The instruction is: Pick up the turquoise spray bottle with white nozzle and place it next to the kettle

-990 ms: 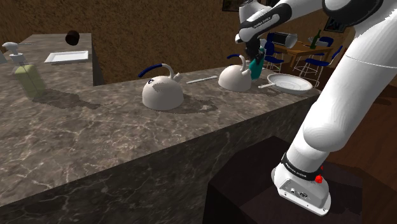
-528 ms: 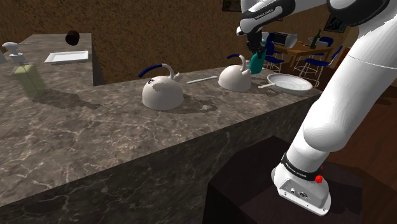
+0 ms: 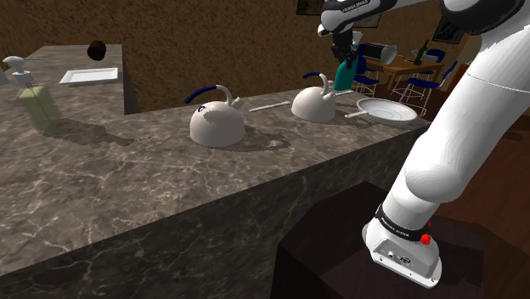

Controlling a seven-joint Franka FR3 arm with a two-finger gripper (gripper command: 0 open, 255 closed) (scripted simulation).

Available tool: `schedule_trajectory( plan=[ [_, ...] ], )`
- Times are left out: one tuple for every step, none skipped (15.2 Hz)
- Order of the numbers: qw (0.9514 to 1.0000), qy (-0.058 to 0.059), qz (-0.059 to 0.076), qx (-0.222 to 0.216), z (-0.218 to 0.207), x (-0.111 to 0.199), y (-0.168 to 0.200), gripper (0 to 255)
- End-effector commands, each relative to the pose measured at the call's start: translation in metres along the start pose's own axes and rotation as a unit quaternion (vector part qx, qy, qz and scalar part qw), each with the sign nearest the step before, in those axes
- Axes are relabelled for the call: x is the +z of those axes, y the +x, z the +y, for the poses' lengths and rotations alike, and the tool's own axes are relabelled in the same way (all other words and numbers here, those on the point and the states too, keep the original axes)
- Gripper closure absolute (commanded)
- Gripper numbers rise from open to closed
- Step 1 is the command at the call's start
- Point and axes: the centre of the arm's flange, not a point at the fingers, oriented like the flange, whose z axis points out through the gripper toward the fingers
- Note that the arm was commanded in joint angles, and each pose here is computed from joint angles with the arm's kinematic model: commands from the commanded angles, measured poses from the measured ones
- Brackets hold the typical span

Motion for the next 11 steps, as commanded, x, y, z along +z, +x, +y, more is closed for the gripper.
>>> schedule_trajectory(
  plan=[
    [1.0000,0.000,0.000,0.000,0.001,-0.010,-0.005,255],
    [1.0000,0.000,0.000,0.000,0.001,-0.014,-0.007,255],
    [1.0000,0.000,0.000,0.000,0.001,-0.019,-0.010,255],
    [1.0000,0.000,0.000,0.000,0.001,-0.023,-0.013,255],
    [1.0000,0.000,0.000,0.000,0.001,-0.028,-0.015,255],
    [1.0000,0.000,0.000,0.000,0.001,-0.032,-0.018,255],
    [1.0000,0.000,0.000,0.000,0.001,-0.037,-0.020,255],
    [1.0000,0.000,0.000,0.000,0.002,-0.042,-0.023,255],
    [1.0000,0.000,0.000,0.000,0.002,-0.046,-0.026,255],
    [1.0000,0.000,0.000,0.000,0.002,-0.051,-0.028,255],
    [1.0000,0.000,0.000,0.000,0.002,-0.055,-0.031,255]
  ],
)
